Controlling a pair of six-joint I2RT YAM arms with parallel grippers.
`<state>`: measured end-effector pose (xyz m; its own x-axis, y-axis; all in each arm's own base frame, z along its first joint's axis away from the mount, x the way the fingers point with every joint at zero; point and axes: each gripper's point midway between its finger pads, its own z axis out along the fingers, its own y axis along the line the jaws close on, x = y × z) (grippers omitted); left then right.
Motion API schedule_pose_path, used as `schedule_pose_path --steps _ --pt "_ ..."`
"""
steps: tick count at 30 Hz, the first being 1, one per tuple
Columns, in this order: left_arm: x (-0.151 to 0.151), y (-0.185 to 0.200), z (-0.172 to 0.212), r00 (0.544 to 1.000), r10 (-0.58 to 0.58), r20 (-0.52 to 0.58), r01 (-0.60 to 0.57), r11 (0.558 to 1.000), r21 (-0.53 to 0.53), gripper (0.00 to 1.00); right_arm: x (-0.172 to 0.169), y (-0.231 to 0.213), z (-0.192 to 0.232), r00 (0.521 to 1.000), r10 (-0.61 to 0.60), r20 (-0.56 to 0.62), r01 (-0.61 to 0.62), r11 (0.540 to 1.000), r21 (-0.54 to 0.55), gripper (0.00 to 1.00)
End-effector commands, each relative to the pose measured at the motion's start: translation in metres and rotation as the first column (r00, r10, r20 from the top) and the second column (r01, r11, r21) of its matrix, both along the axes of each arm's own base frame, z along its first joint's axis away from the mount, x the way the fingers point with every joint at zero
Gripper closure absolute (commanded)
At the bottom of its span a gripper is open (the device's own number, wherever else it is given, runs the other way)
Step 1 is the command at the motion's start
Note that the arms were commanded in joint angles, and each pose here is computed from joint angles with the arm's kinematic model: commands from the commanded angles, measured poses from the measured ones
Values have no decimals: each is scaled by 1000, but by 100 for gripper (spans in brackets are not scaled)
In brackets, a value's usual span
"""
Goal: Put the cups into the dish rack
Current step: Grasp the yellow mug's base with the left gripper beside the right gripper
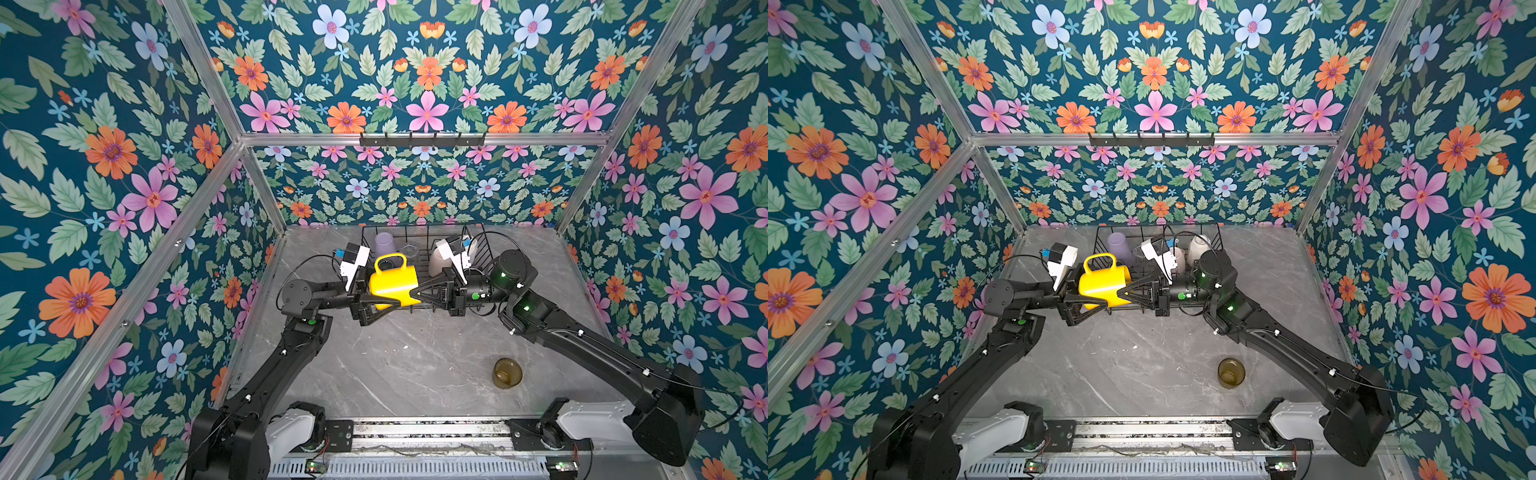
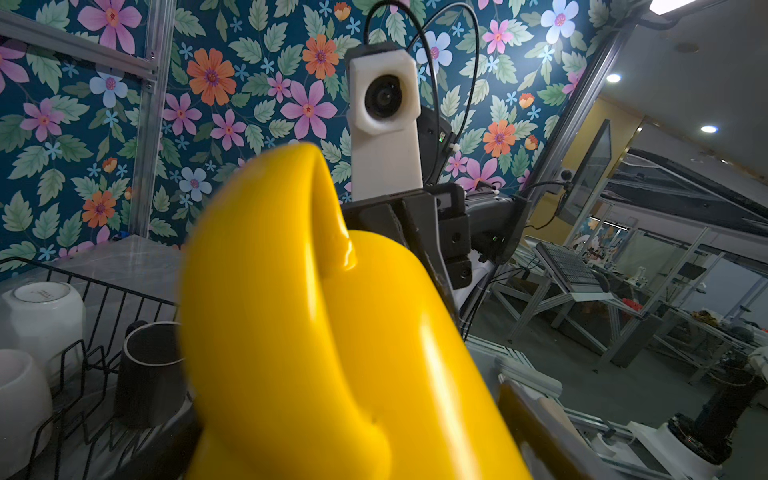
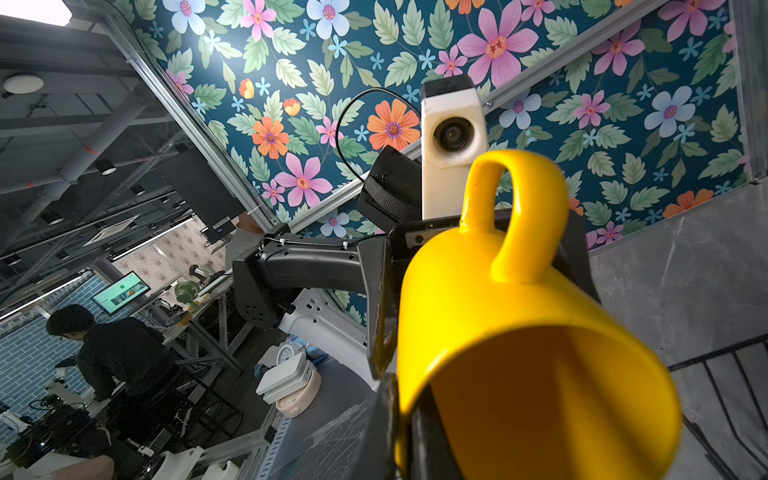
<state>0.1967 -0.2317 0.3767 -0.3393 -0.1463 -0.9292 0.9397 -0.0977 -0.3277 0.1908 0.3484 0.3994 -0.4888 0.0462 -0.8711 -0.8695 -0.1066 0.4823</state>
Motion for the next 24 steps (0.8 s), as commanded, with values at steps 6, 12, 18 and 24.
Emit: schedule_pose_path --steps 6,12,18,24 --pt "-27 5 20 991 -115 66 118 991 -54 10 -2 1 21 997 -4 73 -1 997 76 100" --pt "-29 5 20 990 -119 75 123 991 -50 21 2 1 20 998 -24 65 19 997 76 100" --pt "-30 5 19 990 -124 72 128 991 -42 37 7 3 18 998 -39 50 36 997 67 100" --pt "-29 5 24 990 -127 66 130 991 -44 82 17 0 14 993 -114 12 114 993 44 74"
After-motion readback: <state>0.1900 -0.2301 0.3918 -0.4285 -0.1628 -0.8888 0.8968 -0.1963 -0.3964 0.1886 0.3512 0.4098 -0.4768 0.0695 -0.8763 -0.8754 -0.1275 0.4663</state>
